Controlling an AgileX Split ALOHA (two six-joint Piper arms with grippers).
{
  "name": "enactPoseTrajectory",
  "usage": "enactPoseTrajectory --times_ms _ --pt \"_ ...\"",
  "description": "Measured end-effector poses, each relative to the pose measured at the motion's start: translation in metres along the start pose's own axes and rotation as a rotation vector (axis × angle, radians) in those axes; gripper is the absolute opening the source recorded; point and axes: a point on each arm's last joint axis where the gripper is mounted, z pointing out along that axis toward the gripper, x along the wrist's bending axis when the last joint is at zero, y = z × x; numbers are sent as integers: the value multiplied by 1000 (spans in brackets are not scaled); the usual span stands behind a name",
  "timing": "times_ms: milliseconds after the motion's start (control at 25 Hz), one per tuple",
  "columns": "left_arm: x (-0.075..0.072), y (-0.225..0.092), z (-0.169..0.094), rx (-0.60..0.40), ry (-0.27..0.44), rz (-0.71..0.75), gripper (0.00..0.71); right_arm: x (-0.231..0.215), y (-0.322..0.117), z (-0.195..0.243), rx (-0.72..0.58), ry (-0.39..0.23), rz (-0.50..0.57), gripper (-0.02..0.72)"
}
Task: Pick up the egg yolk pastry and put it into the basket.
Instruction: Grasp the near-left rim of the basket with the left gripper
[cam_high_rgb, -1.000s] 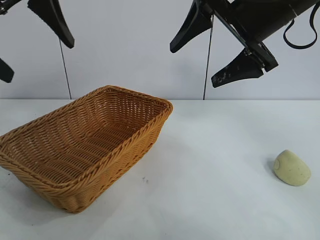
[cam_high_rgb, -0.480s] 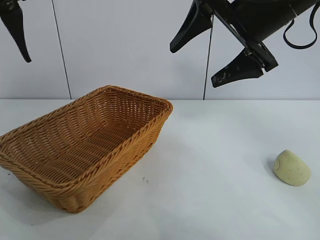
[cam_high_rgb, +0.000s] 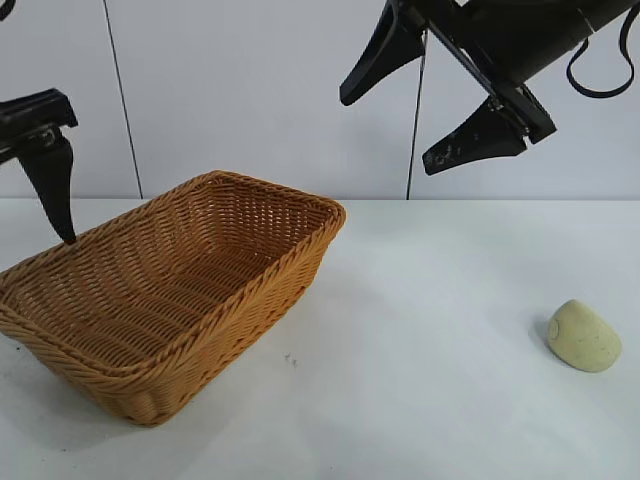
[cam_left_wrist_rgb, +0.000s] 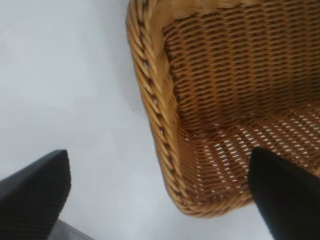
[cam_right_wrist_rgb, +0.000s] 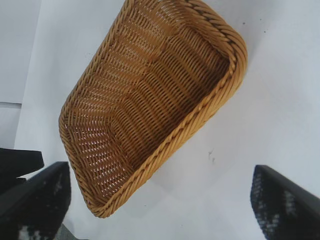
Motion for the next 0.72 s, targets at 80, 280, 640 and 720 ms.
enactPoseTrajectory --times_ms 80,280,640,720 --pt "0 0 5 2 12 -8 692 0 0 0 0 0 0 696" --pt "-1 2 25 5 46 -18 692 0 0 0 0 0 0 696" --pt "-5 8 74 18 46 -49 692 0 0 0 2 1 0 696" --pt "-4 8 79 25 53 -61 692 0 0 0 2 1 0 696"
